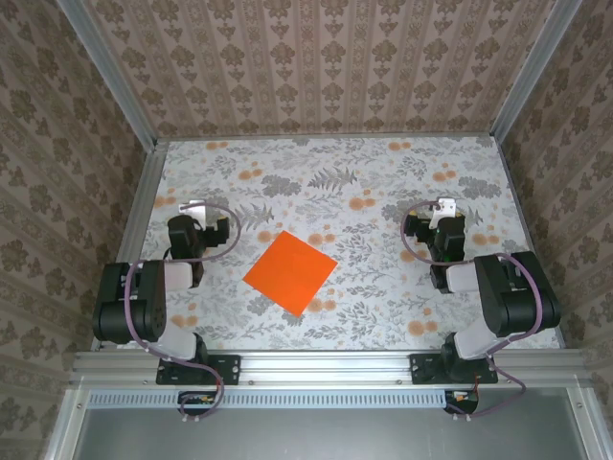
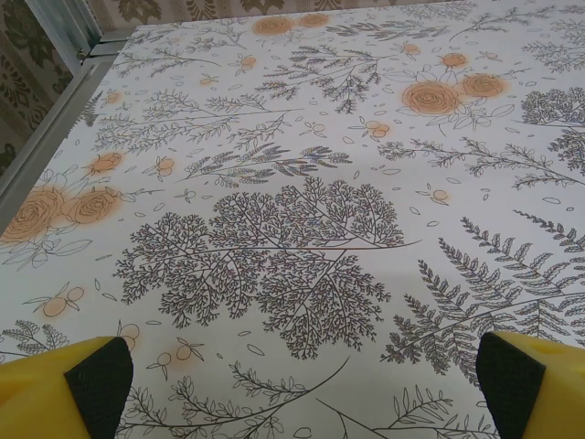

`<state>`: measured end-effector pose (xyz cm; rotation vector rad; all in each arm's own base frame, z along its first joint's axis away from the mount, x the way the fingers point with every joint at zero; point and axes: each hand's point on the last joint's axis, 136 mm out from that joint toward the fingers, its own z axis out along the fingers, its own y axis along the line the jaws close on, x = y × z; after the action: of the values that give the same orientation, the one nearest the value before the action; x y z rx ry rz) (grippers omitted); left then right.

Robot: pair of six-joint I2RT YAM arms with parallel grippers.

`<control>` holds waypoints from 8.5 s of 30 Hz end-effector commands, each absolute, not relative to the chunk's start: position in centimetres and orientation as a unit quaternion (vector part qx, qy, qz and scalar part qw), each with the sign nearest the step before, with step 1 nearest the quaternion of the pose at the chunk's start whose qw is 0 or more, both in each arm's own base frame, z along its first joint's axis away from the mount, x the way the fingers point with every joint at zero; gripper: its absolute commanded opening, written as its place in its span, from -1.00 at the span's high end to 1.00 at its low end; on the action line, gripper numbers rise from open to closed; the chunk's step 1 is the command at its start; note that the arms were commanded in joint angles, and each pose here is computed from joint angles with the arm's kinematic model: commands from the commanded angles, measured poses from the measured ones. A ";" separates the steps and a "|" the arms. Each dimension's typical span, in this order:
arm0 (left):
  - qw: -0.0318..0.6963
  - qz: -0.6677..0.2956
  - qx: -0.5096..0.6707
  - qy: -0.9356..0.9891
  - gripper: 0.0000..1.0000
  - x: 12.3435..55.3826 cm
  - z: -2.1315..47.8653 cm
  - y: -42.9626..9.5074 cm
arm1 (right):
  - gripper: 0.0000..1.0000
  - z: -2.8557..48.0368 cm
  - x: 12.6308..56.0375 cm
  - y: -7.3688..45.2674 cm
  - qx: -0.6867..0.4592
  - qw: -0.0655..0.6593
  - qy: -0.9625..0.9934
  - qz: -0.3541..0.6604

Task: Fold a paper plane with a square sheet of paper (pick it up from the middle)
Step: Move the square sheet of paper to the center of the table, then fold the square sheet of paper in half at the center of the table, then hold the square sheet of paper at the center of the table, then fold the square sheet of paper in half at the center of the table.

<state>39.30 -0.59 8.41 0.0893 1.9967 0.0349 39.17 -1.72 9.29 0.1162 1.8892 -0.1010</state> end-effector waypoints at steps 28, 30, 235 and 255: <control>0.503 0.013 0.060 0.862 -1.00 40.5 11.5 -1.4 | -1.00 12.1 38.7 -2.2 0.070 0.615 0.784 -0.045; 0.501 0.008 0.048 0.864 -1.00 40.6 13.0 -1.4 | -1.00 13.0 38.2 -3.0 0.092 0.611 0.783 -0.066; 0.084 -0.241 -0.008 0.967 1.00 32.6 0.8 -29.7 | -0.11 4.6 36.4 24.7 -0.017 0.037 0.964 0.261; 0.088 -0.253 -0.004 0.964 0.93 32.9 2.1 -30.3 | 0.08 1.9 36.2 25.2 -0.042 0.011 0.970 0.239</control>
<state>33.71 -30.08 2.36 -0.0070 2.8196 -0.7596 36.72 25.47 2.92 -0.1140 2.9794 0.7882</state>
